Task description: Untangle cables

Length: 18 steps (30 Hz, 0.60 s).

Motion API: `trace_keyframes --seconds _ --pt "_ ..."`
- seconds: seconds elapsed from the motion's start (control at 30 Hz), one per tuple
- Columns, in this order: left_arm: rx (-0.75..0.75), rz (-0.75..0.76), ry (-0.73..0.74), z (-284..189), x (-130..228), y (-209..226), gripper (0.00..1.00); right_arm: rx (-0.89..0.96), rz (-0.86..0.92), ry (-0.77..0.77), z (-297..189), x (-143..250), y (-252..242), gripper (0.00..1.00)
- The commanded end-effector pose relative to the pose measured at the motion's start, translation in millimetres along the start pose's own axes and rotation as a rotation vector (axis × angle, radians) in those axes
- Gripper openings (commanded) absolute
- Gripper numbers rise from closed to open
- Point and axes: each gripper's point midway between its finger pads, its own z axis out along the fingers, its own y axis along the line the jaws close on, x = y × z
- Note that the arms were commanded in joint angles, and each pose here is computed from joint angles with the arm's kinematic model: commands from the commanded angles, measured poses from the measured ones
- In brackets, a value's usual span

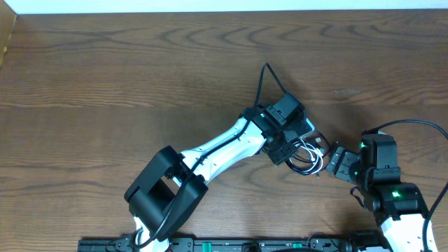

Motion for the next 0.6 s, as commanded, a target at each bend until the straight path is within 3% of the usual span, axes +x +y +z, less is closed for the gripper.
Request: trace_keyframes --seconds 0.0,0.1,0.2,0.33,0.57 --pt "-0.086 -0.038 0.025 3.5 6.5 14.9 0.24 0.007 0.019 -0.022 -4.3 -7.8 0.0 0.88" --pt "-0.136 -0.088 0.036 2.1 9.5 23.6 0.08 0.008 0.019 -0.022 -4.3 -7.7 -0.1 0.88" --pt "-0.164 -0.089 0.048 -1.2 12.7 27.5 0.08 0.004 0.02 -0.027 -4.4 -9.0 0.7 0.87" --pt "-0.3 -0.119 0.027 -31.4 9.4 46.3 0.07 -0.139 0.017 -0.045 -5.6 -18.1 28.2 0.75" --pt "-0.356 -0.206 -0.195 -118.6 -16.6 58.7 0.08 -0.317 -0.008 -0.016 -2.6 -22.4 64.0 0.71"
